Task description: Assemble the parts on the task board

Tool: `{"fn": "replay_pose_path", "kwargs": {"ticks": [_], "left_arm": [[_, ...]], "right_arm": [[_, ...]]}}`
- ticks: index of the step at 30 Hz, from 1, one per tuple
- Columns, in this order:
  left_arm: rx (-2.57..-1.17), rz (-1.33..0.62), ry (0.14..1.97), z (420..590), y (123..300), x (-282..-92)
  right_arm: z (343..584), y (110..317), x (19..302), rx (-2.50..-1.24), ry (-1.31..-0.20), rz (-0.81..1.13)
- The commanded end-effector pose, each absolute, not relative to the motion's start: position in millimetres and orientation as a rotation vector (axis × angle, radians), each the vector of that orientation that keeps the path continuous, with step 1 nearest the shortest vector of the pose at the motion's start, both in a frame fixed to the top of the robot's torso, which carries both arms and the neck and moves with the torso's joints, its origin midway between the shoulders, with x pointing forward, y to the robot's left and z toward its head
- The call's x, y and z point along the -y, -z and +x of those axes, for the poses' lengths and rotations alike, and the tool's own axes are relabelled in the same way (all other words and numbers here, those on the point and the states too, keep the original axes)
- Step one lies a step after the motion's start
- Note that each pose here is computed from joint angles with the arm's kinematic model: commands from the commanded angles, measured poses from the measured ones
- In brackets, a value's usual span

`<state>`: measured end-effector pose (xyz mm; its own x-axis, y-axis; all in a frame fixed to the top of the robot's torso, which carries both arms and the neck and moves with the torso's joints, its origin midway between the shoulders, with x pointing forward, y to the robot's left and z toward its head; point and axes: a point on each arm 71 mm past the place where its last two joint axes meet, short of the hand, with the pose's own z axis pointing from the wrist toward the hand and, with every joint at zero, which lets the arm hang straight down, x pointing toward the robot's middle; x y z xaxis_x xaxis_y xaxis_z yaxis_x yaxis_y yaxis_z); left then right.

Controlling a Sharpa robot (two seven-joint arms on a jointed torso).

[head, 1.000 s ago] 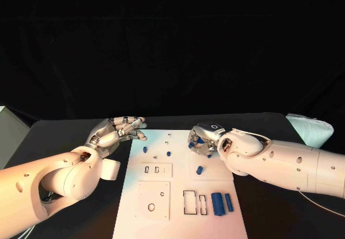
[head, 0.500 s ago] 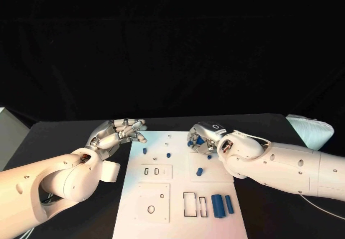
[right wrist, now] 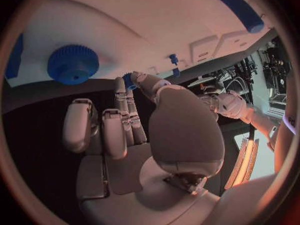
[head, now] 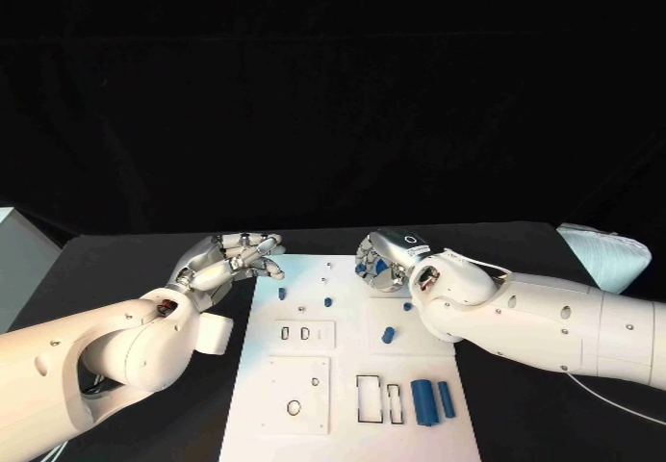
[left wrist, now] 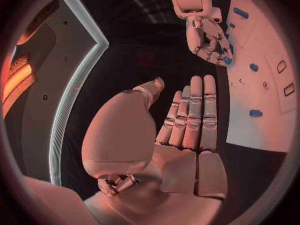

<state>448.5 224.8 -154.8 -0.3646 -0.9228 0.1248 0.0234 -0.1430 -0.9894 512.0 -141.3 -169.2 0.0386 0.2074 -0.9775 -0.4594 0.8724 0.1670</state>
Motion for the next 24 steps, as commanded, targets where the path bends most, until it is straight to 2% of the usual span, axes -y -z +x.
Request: {"fn": "replay_pose_path", "kwargs": {"ticks": [1, 12, 24], "left_arm": [[-1.377, -1.062, 1.631, 448.4, 153.2, -222.5], [-1.38, -1.061, 1.635, 449.2, 153.4, -220.7], [-1.381, -1.06, 1.637, 449.8, 153.1, -219.2]], "right_arm": [[513.9, 164.5, 136.7, -1.411, -0.511, -0.193], [518.7, 155.7, 114.7, -1.382, -0.541, -0.204], [522.6, 156.0, 101.4, -1.401, -0.55, -0.224]]}}
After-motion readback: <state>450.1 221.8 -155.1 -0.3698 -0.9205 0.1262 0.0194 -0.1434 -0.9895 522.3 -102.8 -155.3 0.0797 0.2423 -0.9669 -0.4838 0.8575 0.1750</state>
